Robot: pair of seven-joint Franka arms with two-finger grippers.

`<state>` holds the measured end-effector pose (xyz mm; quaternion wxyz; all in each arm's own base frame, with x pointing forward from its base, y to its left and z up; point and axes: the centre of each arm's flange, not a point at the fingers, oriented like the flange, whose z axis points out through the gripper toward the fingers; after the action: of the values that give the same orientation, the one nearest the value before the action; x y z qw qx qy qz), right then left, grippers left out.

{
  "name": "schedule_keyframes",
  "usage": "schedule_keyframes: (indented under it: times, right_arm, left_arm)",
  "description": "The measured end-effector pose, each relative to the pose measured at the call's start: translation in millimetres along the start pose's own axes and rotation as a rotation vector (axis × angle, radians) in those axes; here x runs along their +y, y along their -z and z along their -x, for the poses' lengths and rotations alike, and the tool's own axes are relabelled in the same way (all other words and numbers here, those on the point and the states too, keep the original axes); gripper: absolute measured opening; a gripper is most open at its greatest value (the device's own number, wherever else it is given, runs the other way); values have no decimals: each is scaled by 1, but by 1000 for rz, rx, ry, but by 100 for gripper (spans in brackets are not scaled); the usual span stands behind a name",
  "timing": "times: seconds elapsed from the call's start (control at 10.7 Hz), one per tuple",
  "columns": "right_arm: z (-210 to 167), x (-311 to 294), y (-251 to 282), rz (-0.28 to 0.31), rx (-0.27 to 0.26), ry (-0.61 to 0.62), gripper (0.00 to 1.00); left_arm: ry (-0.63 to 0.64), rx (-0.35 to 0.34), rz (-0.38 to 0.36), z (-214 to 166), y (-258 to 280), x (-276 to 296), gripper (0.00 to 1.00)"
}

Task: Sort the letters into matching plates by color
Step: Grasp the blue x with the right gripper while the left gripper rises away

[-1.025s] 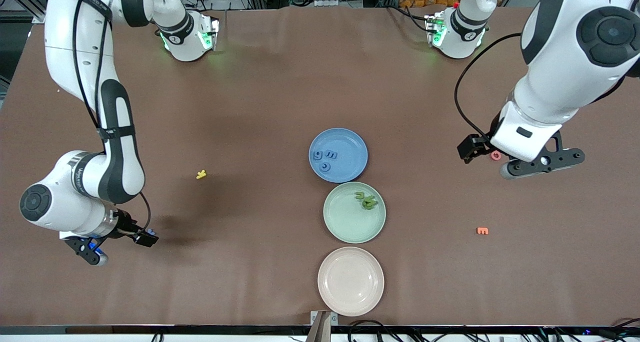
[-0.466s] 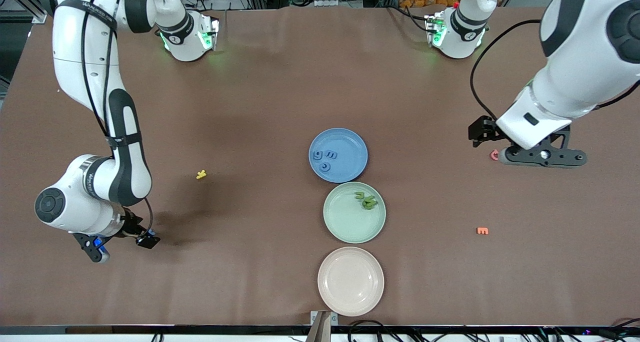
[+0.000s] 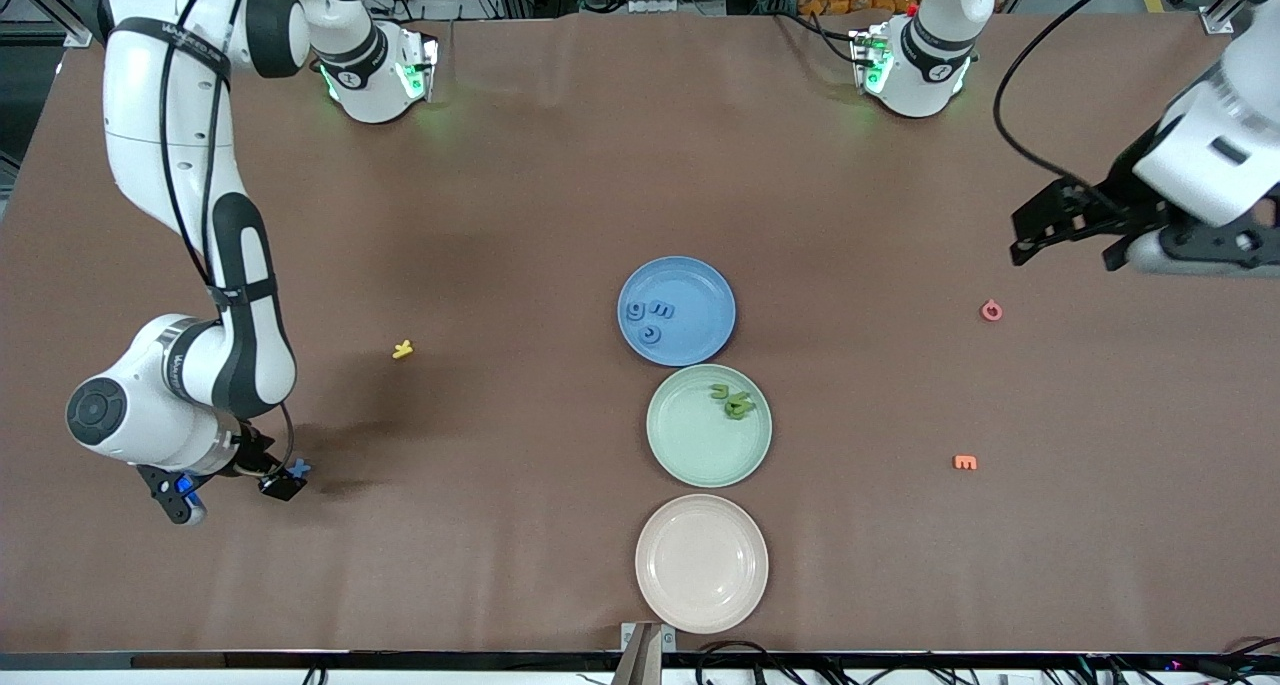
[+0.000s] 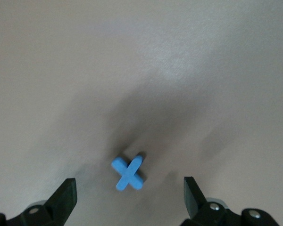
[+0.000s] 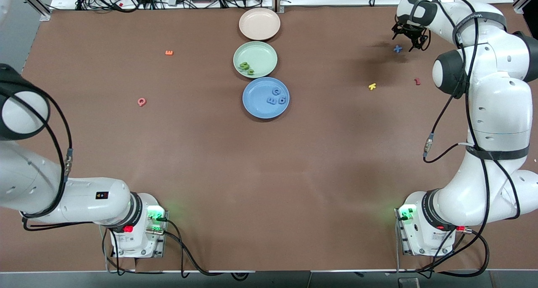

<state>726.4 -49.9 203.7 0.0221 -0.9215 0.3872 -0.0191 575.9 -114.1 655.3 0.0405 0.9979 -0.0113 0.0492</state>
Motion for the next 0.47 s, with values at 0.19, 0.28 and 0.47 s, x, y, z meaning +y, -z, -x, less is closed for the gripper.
schedule_keyframes:
  times: [0.19, 0.28, 0.47]
  right_arm:
    - [-2, 4, -13, 8, 7, -4, 100]
    - [-3, 4, -17, 3, 23, -3, 100]
    - [-3, 3, -24, -4, 44, -1, 98]
  left_arm:
    - [1, 8, -7, 17, 11, 0, 100]
    - [-7, 6, -14, 27, 13, 5, 100]
    - [-13, 2, -23, 40, 14, 9, 100]
